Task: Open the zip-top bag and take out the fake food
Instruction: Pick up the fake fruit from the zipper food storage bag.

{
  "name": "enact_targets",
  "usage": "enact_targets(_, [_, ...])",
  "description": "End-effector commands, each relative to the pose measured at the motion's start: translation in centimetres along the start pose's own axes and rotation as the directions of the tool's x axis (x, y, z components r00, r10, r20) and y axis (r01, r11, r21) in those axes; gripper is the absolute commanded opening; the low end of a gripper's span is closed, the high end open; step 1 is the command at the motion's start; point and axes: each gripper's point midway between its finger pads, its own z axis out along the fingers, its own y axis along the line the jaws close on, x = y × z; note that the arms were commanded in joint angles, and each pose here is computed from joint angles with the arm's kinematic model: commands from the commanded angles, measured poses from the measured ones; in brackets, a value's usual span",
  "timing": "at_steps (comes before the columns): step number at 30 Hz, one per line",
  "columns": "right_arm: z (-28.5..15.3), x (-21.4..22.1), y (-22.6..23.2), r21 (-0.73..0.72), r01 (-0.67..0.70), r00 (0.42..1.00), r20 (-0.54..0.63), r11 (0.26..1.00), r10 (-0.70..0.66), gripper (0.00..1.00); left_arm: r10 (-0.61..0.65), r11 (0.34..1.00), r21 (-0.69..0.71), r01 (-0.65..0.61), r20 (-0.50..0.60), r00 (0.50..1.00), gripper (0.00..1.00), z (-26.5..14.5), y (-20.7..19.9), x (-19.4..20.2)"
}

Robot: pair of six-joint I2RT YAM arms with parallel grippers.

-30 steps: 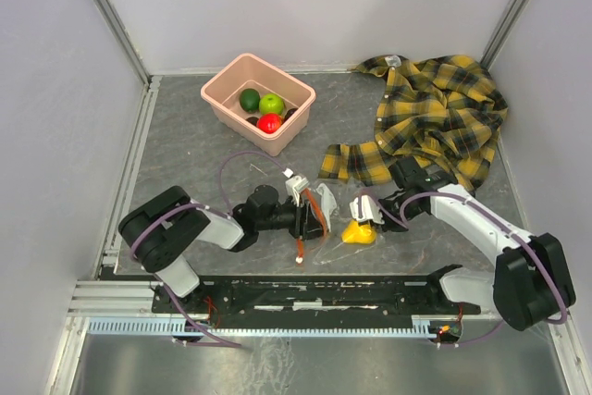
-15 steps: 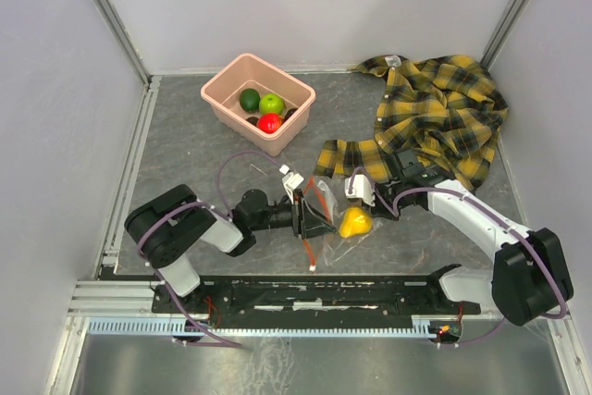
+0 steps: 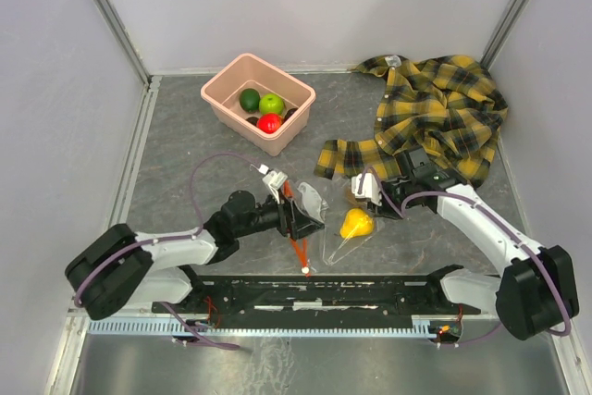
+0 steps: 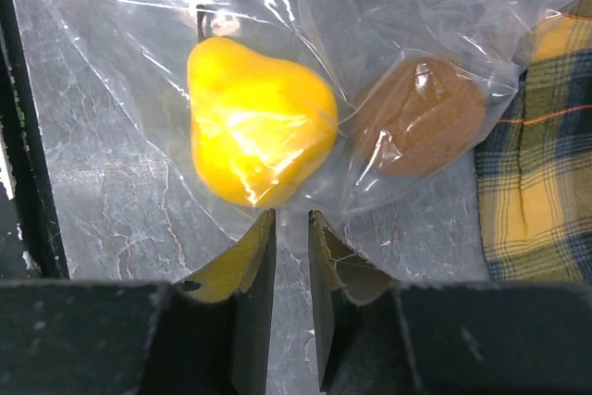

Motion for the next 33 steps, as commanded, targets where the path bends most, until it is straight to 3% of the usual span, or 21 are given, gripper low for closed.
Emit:
enact_targets(1, [0.1, -0.9, 0.6, -0.044, 0.027, 0.999, 0.047, 0.999, -0.025, 0.29, 0.000, 0.985, -0.170, -0.011, -0.062, 0.998, 0.84, -0.9, 2.7, 1.0])
enact_targets(7, [0.2, -0.4, 1.3, -0.050, 0.092, 0.995, 0.053, 0.995, -0.089, 0.52, -0.057, 0.974, -0.224, 0.035, -0.092, 0.994, 0.84, -0.9, 3.6, 2.1])
enact_targets(10, [0.7, -0.2, 2.3, -0.081, 0.147, 0.988, 0.068, 0.986, -0.142, 0.64, -0.070, 0.983, -0.176, 0.054, -0.084, 0.994, 0.75, -0.3, 2.6, 1.7])
enact_targets(12, [1.1, 0.0, 2.4, -0.077, 0.172, 0.984, 0.062, 0.982, -0.167, 0.70, -0.082, 0.988, -0.140, 0.070, -0.085, 0.993, 0.62, 0.2, 1.8, 1.4])
enact_targets(15, [1.8, 0.2, 2.1, -0.067, 0.183, 0.983, 0.031, 0.981, -0.181, 0.71, -0.086, 0.992, -0.100, 0.076, -0.104, 0.991, 0.28, 1.0, 1.0, 1.2])
enact_targets(16, [2.0, 0.4, 2.0, -0.067, 0.182, 0.983, 0.020, 0.981, -0.181, 0.70, -0.086, 0.994, -0.081, 0.077, -0.105, 0.991, 0.22, 1.1, 0.6, 0.9])
enact_targets(19, [2.9, 0.7, 1.4, -0.047, 0.184, 0.983, -0.020, 0.982, -0.185, 0.68, -0.093, 0.995, 0.022, 0.095, -0.081, 0.992, 0.17, 1.3, -1.5, 0.0])
enact_targets(22, [3.4, 0.4, 0.3, -0.006, 0.142, 0.989, -0.030, 0.990, -0.142, 0.65, -0.099, 0.985, 0.133, 0.109, -0.077, 0.992, 0.13, 1.2, -3.8, -0.7])
enact_targets(25, [3.7, 0.1, -0.4, 0.006, 0.095, 0.995, -0.032, 0.995, -0.095, 0.52, -0.114, 0.971, 0.202, 0.129, -0.082, 0.990, 0.12, 1.0, -5.1, -0.8])
enact_targets(33, [4.0, -0.8, -0.8, -0.029, 0.004, 1.000, -0.024, 1.000, -0.005, 0.03, -0.135, 0.933, 0.332, 0.140, -0.040, 0.990, 0.12, 0.1, -7.2, -1.8])
